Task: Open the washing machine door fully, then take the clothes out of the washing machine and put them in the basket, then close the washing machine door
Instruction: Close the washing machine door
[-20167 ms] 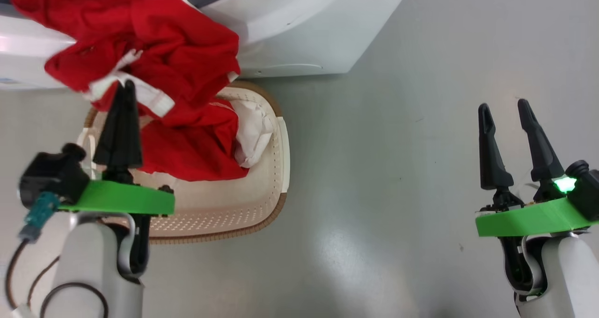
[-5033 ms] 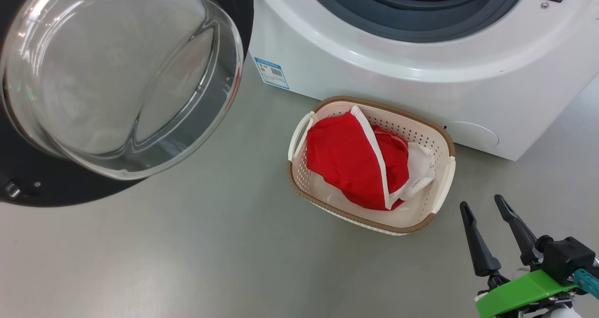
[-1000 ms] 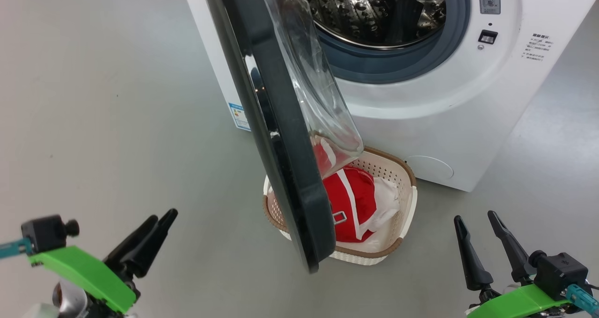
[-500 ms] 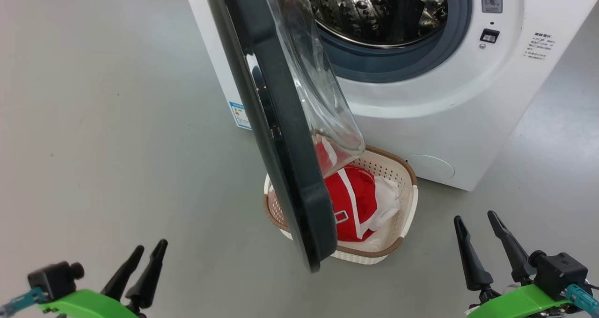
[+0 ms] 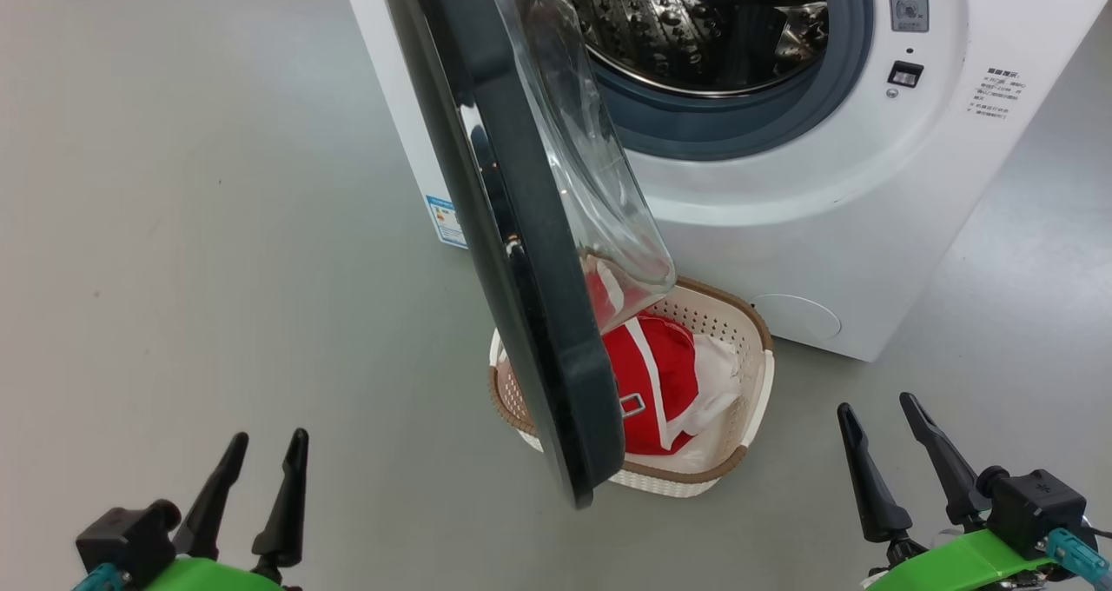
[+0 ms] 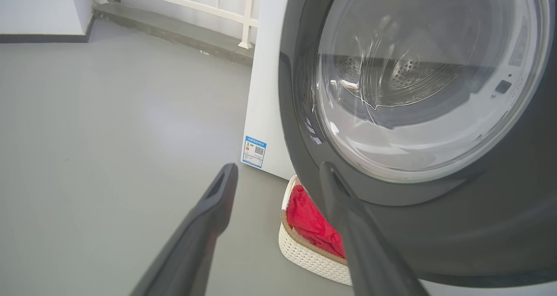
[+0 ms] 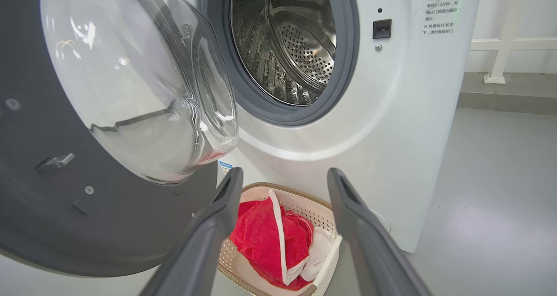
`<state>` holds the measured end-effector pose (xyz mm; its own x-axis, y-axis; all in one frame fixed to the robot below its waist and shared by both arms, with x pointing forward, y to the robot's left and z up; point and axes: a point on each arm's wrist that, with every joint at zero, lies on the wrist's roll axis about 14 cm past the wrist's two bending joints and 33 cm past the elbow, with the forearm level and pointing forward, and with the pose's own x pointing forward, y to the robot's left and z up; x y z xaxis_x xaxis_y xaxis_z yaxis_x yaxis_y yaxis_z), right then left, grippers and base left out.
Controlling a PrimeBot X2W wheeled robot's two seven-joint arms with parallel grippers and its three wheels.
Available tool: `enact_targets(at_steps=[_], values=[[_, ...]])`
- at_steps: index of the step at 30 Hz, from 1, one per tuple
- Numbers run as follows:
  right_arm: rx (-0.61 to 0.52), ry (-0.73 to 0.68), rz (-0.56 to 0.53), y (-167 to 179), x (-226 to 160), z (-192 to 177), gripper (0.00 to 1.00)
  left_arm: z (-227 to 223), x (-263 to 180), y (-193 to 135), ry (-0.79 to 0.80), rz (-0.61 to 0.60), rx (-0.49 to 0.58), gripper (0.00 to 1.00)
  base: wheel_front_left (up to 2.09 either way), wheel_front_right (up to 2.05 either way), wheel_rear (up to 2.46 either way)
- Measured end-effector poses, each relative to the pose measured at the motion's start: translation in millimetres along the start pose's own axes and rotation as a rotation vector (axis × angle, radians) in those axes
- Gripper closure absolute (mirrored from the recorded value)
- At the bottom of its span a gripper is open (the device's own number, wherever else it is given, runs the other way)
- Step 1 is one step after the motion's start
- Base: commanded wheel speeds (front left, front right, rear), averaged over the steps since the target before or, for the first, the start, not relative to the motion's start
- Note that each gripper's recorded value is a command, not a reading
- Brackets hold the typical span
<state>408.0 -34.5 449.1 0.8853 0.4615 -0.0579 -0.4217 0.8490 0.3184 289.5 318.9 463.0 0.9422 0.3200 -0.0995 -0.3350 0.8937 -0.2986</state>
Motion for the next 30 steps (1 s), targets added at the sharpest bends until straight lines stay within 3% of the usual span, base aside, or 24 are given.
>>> enact_targets(at_steps=[7, 14, 30], values=[[-0.005, -0.013, 0.000, -1, 1, 5, 0.00, 22, -3, -11, -0.093, -0.002, 0.118, 0.00, 0.00, 0.00, 0.00], [-0.007, -0.026, -0.004, -3, 0, 9, 0.00, 21, -8, -18, -0.105, 0.000, 0.162, 0.00, 0.00, 0.00, 0.00], [0.001, -0.020, -0.026, -8, -1, 6, 0.00, 5, -12, -19, -0.063, 0.010, 0.145, 0.00, 0.00, 0.00, 0.00]])
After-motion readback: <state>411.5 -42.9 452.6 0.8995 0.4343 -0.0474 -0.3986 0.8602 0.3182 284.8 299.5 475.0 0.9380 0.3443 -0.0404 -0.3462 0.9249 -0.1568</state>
